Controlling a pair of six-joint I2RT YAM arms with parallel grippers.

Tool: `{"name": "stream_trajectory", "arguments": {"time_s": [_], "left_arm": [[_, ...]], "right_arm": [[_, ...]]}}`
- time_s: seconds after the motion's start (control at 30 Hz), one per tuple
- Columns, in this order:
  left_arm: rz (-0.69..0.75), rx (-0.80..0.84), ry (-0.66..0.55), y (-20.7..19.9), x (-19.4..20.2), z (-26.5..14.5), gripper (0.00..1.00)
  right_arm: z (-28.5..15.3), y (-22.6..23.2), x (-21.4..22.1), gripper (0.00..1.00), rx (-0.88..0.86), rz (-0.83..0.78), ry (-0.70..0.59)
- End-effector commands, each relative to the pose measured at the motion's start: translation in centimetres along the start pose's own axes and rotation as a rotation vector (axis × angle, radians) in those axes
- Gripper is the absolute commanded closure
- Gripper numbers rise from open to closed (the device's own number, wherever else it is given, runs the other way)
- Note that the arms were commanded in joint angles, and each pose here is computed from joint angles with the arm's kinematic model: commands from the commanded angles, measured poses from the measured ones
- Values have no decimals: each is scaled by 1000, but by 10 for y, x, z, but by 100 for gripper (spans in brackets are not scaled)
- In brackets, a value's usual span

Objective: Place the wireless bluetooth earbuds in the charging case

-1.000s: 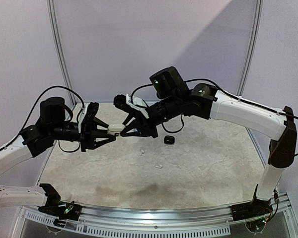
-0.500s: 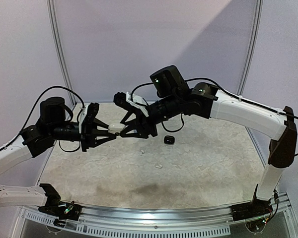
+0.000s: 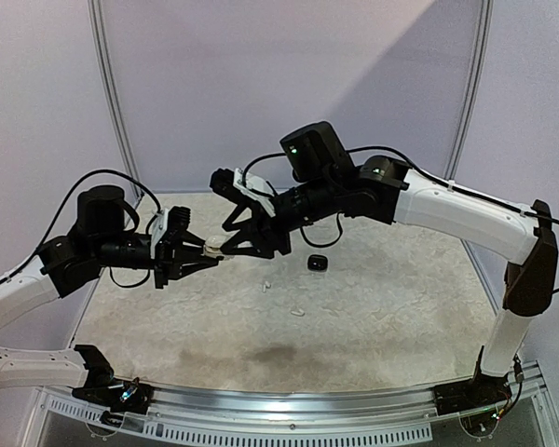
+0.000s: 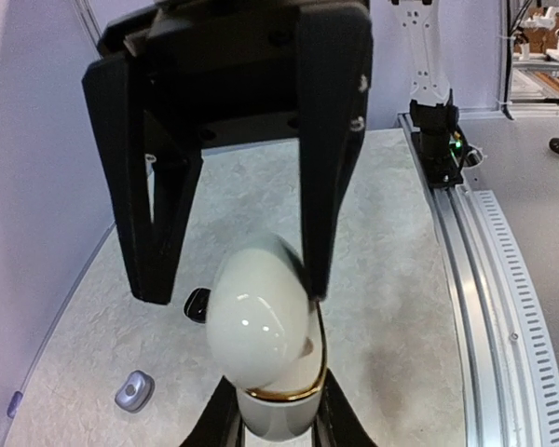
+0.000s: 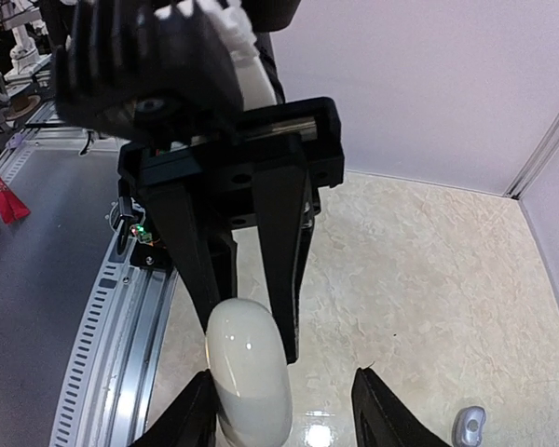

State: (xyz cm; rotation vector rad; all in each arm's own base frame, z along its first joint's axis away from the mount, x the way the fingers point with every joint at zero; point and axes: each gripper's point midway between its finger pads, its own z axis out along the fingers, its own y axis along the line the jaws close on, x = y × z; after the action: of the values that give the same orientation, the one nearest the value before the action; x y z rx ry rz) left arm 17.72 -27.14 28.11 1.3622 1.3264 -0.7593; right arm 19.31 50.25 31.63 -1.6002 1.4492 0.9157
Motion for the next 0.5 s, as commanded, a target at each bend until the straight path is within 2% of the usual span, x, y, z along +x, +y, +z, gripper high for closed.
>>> {"name": "stream_trajectory", "arguments": {"time_s": [0.0, 0.33, 0.47], "left_arm": [[48, 52, 49, -18, 14, 1, 100], [62, 36, 41, -18, 14, 1, 100], [-2, 13, 29, -15, 16, 3, 100]], "right_arm": [[-4, -21, -12, 50, 81, 26, -37], [3, -27, 3, 50, 88, 62, 5], [2, -36, 8, 48, 101, 95, 9]]}}
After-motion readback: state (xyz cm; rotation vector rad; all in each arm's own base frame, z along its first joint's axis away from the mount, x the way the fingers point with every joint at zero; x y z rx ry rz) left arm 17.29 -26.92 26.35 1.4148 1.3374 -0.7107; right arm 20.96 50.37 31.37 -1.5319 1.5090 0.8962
